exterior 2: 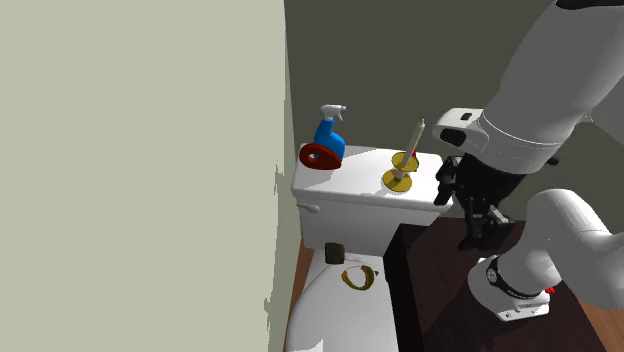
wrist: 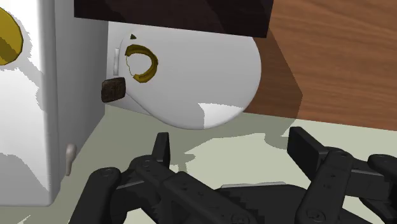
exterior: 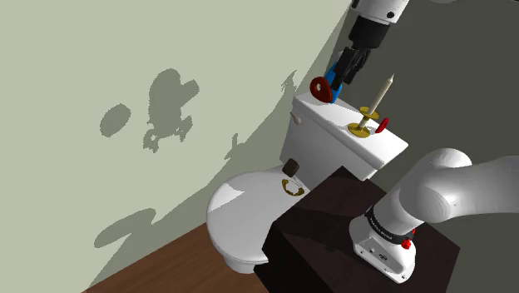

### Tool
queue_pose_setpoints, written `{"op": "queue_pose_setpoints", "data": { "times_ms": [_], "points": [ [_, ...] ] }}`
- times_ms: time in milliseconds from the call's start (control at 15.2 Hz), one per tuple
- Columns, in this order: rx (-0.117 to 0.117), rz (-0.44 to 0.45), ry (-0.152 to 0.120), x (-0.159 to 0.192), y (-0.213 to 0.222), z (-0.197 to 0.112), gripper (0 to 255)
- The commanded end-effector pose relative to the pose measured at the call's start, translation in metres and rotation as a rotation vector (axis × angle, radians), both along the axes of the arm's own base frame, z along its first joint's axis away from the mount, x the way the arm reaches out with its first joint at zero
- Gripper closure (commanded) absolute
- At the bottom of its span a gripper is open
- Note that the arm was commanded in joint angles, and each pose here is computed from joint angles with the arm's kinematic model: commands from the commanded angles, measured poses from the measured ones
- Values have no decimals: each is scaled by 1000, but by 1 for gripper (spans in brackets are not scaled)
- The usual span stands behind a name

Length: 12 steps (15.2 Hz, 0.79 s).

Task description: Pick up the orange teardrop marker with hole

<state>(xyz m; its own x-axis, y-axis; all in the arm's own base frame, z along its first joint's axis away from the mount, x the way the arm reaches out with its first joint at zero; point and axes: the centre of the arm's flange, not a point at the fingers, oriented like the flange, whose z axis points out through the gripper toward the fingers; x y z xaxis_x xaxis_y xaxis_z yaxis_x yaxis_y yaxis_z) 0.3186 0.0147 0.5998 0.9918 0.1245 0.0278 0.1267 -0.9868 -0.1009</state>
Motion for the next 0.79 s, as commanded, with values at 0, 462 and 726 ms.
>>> {"op": "queue_pose_setpoints", "data": {
  "times_ms": [0,462,726],
  "points": [
    [0,0,0,0,0,0,0],
    [-8,-40,8,58,-64,-31,0],
    [-13,-63,12,90,-102,-48,0]
  ]
}}
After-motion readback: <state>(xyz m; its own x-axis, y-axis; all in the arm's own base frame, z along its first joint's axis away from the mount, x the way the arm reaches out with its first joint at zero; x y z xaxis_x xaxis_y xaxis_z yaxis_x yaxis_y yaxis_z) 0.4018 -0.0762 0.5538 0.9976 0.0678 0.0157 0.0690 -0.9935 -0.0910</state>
